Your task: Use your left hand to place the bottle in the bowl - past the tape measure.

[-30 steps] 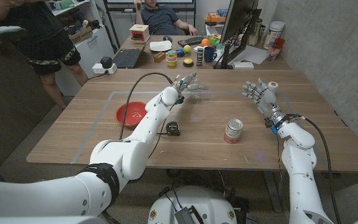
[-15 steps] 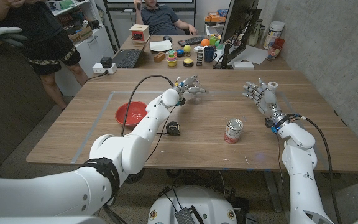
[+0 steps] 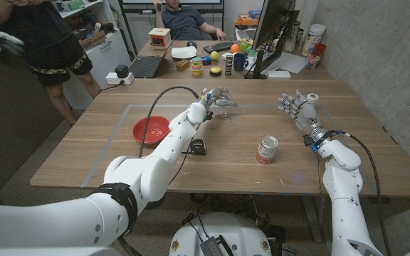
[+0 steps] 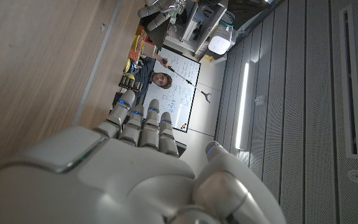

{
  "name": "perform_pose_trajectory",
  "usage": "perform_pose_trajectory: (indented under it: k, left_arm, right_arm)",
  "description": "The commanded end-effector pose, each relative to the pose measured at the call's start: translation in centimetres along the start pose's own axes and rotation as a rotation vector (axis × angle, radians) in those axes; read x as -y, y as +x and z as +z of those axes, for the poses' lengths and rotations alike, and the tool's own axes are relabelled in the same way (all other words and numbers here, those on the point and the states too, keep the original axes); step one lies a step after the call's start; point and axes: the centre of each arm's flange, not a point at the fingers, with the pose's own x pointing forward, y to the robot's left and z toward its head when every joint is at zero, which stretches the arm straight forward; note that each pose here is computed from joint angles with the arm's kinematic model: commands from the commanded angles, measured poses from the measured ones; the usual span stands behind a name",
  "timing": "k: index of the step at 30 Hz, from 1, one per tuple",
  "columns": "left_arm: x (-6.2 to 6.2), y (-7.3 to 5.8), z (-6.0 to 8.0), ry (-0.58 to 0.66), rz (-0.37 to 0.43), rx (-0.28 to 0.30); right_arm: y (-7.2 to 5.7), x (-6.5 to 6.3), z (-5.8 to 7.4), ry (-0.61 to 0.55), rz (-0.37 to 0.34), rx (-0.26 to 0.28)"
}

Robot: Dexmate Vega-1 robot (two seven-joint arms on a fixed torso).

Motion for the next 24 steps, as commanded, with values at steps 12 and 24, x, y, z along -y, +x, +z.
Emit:
perform_pose_trajectory:
  k: [12, 24]
  left_arm:
    - [-1.0, -0.9, 0.4, 0.036, 0.089, 0.008]
    - [-2.5, -1.9, 0.7, 0.066, 0.115, 0.010]
  right_arm:
    - [0.3, -0.4, 0.0, -0.007, 0.009, 0.000]
    - [0.4, -0.9, 0.0, -0.009, 0.018, 0.004]
